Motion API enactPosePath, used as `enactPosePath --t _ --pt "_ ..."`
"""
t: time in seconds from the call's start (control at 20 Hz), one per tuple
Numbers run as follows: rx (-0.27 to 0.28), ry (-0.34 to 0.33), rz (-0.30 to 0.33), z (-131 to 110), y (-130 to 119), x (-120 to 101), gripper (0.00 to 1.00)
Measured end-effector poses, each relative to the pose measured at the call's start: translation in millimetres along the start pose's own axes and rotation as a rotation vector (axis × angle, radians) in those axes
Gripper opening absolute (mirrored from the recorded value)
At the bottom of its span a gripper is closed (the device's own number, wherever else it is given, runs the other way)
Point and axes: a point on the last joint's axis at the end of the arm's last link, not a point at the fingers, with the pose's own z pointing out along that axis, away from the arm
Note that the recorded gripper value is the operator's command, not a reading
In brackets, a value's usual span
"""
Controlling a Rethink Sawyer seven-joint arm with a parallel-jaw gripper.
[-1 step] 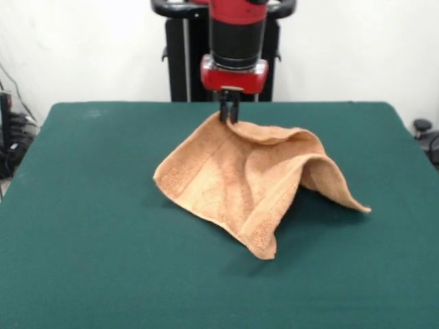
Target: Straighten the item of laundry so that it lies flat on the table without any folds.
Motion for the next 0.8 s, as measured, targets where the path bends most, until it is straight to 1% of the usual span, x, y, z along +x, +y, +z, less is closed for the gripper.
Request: enactPosePath --t 0.3,0.5,0.7,0.8 --pt "0.012 -0.003 0.007 -1 -30 0 0.00" --pt "0.015 -0.003 0.007 -2 -39 1 0.00" --pt "0.022 -0.006 0.010 -11 -54 0 0.00" --pt "0.024 -0.010 0.012 -13 -57 -1 0.00"
